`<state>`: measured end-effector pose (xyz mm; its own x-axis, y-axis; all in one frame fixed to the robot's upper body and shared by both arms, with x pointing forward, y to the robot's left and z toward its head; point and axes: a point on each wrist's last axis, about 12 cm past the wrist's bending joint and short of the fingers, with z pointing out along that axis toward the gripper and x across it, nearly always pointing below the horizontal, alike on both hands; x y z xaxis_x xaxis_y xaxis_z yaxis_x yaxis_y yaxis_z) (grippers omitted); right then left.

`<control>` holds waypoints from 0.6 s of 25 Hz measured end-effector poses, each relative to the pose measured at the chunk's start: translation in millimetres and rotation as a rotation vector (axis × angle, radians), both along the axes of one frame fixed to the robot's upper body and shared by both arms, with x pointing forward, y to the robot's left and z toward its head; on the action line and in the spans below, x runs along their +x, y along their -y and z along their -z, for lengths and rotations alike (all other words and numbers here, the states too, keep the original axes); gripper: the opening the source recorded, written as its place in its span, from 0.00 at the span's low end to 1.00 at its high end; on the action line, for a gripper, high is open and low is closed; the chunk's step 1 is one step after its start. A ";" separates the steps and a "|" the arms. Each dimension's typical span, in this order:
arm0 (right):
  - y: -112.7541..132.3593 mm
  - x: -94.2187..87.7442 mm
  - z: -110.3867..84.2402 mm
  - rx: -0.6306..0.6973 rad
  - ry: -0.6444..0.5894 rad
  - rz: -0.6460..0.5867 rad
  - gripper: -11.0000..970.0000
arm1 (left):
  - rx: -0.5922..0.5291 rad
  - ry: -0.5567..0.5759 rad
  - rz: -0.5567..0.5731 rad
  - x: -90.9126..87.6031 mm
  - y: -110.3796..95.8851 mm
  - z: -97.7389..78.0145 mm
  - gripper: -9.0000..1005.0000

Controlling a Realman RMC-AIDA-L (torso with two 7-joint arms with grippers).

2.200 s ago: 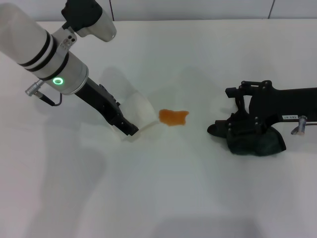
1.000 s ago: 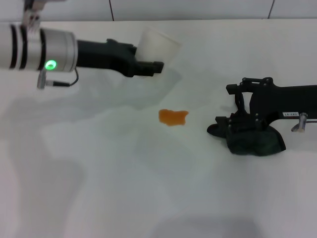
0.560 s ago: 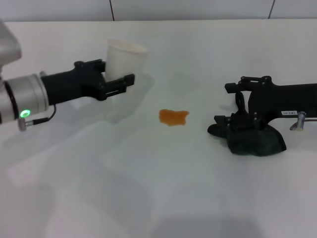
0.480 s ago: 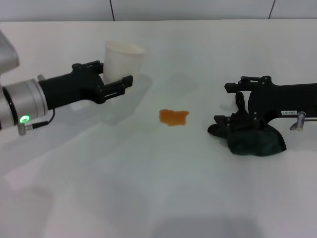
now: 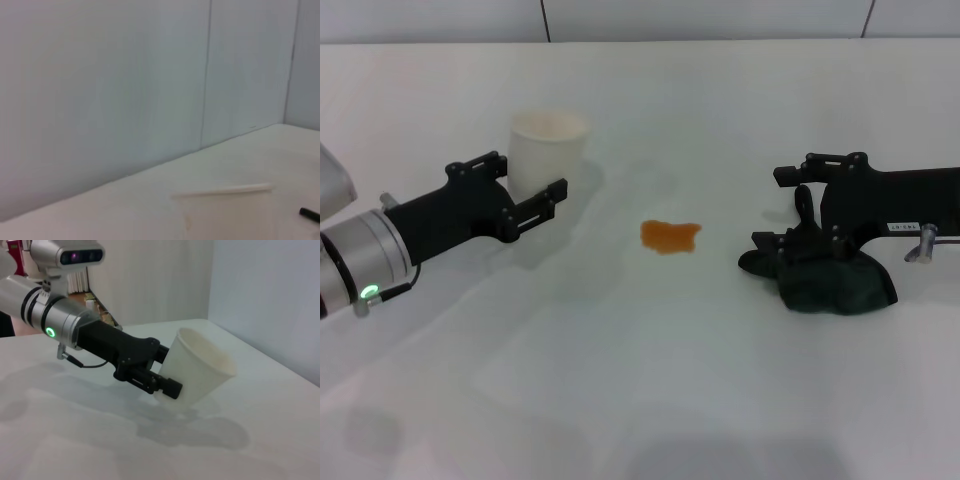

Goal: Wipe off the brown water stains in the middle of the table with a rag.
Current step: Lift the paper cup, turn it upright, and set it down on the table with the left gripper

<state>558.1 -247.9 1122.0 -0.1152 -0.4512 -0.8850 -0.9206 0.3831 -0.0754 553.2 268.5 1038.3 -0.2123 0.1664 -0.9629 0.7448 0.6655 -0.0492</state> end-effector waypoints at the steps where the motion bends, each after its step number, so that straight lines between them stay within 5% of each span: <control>1: 0.0 0.0 0.0 0.000 0.000 0.000 0.90 | 0.002 -0.004 -0.005 -1.2 -0.5 1.7 0.62; 15: -0.7 -0.4 0.4 -0.001 -0.002 -0.004 0.90 | 0.112 0.065 -0.045 -8.6 4.8 20.7 0.62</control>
